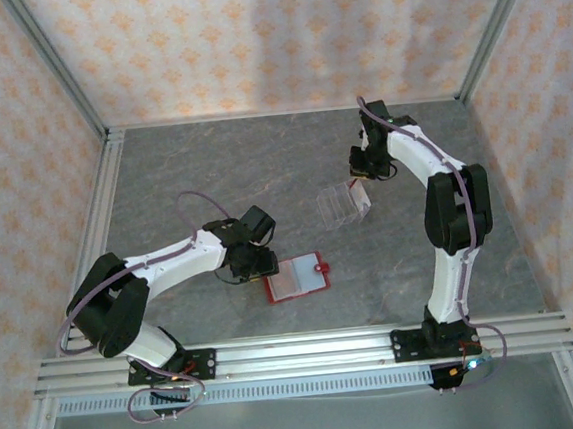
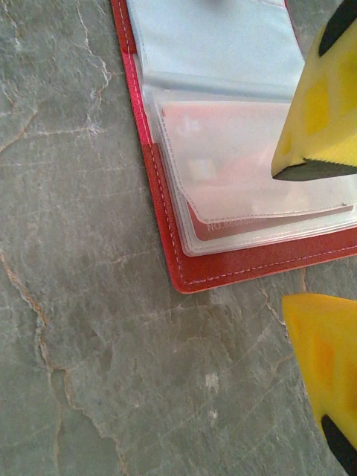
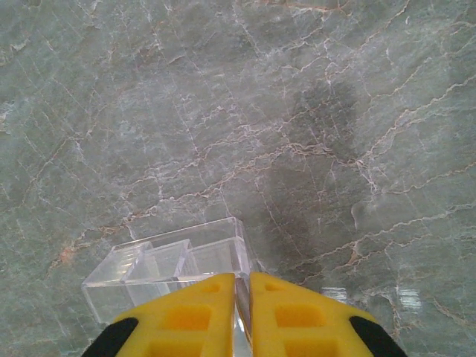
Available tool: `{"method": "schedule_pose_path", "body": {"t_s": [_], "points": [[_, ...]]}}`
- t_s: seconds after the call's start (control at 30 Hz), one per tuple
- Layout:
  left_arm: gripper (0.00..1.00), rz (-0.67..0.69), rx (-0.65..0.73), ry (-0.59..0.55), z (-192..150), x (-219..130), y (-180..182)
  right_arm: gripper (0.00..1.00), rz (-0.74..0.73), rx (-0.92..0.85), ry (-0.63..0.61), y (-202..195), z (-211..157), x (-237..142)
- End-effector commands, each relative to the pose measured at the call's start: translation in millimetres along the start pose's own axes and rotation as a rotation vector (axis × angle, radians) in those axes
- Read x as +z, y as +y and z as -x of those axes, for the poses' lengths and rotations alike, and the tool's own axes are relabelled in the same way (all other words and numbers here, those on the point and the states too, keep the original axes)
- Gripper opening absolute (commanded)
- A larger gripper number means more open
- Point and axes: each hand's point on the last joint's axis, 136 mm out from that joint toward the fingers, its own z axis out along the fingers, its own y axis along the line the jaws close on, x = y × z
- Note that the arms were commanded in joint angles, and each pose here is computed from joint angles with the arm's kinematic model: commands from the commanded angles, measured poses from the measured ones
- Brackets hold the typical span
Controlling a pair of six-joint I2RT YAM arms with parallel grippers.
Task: Put the credit cards into the card holder
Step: Pick up the credit card from the storage box.
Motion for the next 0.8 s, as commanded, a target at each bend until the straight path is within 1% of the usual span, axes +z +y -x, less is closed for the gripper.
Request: {"method": "schedule_pose_path", "body": {"t_s": [0.0,0.07,0.2,0.53,0.77], "points": [[0.45,0.012,-0.004,-0.024,1.7,-1.4,1.2,0.17,0.004,-0.013,0.012,3.1,1.4,-3.6],[0.45,0.012,-0.005,-0.024,2.0,-1.6,1.3,0.20,0.008,-0.015,0.019,4.0,1.1,-2.8],[0.45,0.013,-0.004,-0.022,1.4,-1.9,1.6,0.19,0.017,-0.015,0.023,5.8,1.9,-2.0],[0.45,0.014,-0.006,-0.024,0.4,-3.1,2.9,0.16,0.021,-0.018,0.038,6.1,0.5,1.8],[0.45,0.014,-0.006,-0.027,0.9,-4.0,2.9,0.11,0.026,-0.020,0.043,6.6,-0.8,3.4]]}}
